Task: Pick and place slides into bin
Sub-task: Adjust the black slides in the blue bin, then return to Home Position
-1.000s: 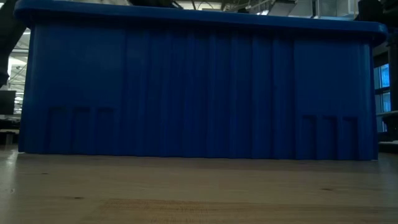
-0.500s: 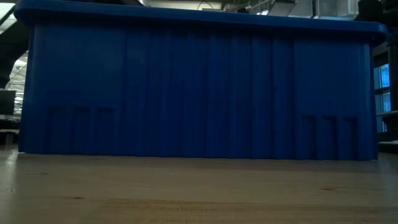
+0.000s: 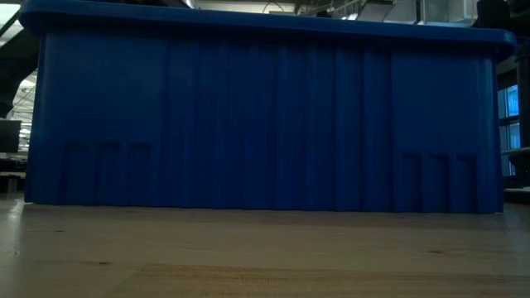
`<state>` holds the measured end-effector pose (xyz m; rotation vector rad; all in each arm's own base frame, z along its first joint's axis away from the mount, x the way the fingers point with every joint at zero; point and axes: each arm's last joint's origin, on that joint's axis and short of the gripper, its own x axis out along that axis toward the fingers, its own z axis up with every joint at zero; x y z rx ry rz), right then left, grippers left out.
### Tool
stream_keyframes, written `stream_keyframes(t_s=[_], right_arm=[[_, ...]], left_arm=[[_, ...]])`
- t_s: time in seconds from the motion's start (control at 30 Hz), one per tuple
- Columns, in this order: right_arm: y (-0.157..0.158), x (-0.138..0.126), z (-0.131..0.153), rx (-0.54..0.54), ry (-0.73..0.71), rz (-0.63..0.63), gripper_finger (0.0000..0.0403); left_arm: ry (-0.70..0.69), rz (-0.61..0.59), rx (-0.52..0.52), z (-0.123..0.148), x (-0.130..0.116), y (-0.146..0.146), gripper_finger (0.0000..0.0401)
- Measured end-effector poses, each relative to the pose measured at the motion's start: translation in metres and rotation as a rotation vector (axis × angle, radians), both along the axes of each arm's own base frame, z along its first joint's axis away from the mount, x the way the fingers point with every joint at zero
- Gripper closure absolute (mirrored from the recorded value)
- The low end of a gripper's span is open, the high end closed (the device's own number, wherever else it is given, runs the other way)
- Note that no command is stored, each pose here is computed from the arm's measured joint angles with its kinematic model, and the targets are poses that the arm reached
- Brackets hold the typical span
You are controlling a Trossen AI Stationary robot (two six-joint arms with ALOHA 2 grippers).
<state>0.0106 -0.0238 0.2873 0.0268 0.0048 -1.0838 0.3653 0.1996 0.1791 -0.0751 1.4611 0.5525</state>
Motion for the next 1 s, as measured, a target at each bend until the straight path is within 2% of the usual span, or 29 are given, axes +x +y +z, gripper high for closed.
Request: stream_keyframes(t_s=[0.23, 0.53, 0.67, 0.8, 0.9, 1.0], right_arm=[[0.0, 0.0, 0.0, 0.0, 0.0, 0.0, 0.0076], [0.0, 0.0, 0.0, -0.002, 0.003, 0.0, 0.0076], [0.0, 0.0, 0.0, -0.002, 0.003, 0.0, 0.0076], [0.0, 0.0, 0.0, -0.002, 0.004, 0.0, 0.0076], [0.0, 0.0, 0.0, -0.002, 0.003, 0.0, 0.0076], [0.0, 0.0, 0.0, -0.002, 0.003, 0.0, 0.0076]], left_arm=[[-0.036, 0.011, 0.009, 0.012, 0.01, -0.008, 0.0206], [-0.108, 0.037, 0.099, 0.064, 0.026, -0.013, 0.0206], [-0.234, 0.029, 0.068, 0.102, 0.032, -0.027, 0.0206], [-0.517, -0.061, 0.092, 0.158, 0.033, -0.056, 0.0206], [-0.656, -0.113, 0.159, 0.201, 0.02, -0.081, 0.0206], [-0.731, -0.131, 0.213, 0.234, -0.006, -0.103, 0.0206]])
